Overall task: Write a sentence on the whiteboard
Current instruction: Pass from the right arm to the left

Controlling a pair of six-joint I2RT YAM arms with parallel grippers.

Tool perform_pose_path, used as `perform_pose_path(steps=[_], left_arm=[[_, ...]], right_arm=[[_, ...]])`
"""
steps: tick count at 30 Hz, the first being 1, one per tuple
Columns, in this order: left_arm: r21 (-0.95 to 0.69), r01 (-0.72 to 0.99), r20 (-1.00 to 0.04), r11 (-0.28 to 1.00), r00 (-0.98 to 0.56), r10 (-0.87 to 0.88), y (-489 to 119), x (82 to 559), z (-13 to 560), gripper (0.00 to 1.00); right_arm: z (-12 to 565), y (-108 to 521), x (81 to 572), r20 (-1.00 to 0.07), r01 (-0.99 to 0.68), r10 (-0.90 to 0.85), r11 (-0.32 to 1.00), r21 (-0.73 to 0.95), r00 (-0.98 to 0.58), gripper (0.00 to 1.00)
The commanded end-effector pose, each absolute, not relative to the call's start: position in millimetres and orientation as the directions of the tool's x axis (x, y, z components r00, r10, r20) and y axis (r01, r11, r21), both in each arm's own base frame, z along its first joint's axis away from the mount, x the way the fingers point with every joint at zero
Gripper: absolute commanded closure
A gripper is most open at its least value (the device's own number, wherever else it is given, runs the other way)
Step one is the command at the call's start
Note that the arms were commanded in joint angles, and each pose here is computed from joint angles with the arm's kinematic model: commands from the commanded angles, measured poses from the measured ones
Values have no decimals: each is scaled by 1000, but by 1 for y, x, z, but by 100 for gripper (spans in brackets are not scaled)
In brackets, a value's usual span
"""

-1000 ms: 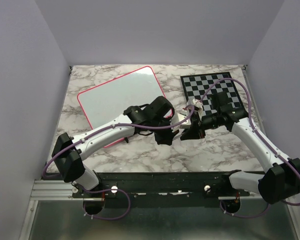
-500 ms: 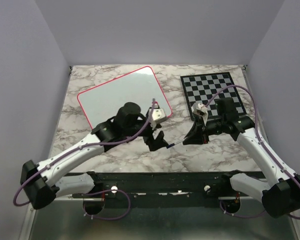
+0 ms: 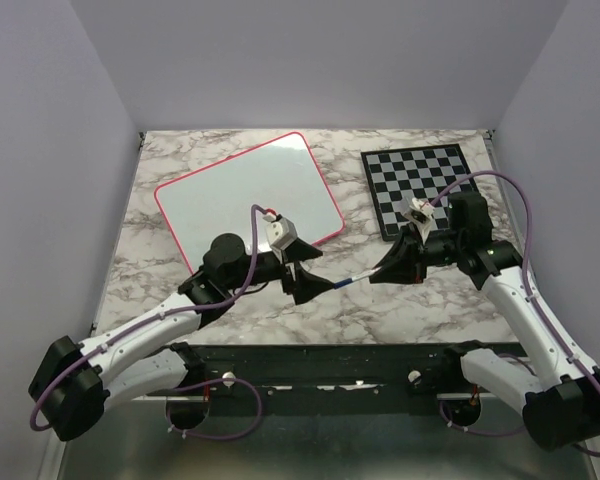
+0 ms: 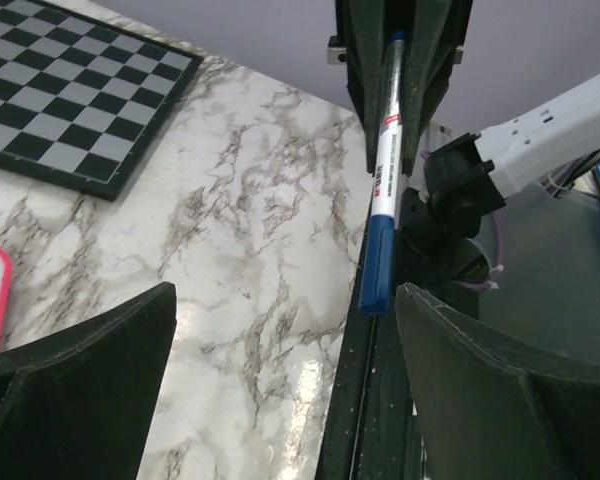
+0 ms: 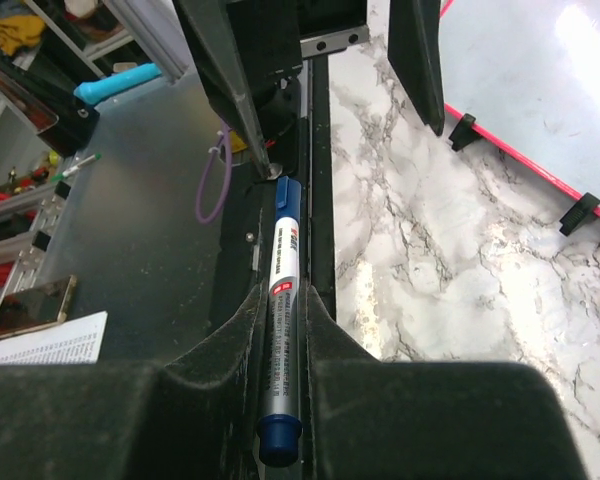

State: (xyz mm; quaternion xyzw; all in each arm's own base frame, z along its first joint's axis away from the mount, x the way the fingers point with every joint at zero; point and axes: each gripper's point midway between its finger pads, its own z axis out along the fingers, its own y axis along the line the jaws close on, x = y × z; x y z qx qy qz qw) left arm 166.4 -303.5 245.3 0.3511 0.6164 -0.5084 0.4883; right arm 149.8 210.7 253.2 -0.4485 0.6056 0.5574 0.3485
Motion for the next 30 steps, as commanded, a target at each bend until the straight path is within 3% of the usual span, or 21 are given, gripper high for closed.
perform_pose_path(steps=[1,9,30], left_arm=[[-201,977,-972,63,-191,-135,-327,149,286,7],[-210,977,-973,-40,-213,-88,-345,136,280,15],[-247,968,-966,-48,-242,89,-353,138,254,80]], right_arm=[[260,211,146,-918,-921,-126,-63,386,-376,99],[257,211,149,-916,-919,-121,-56,390,-381,99],[257,210,150,-912,-914,-110,-52,402,-395,98]])
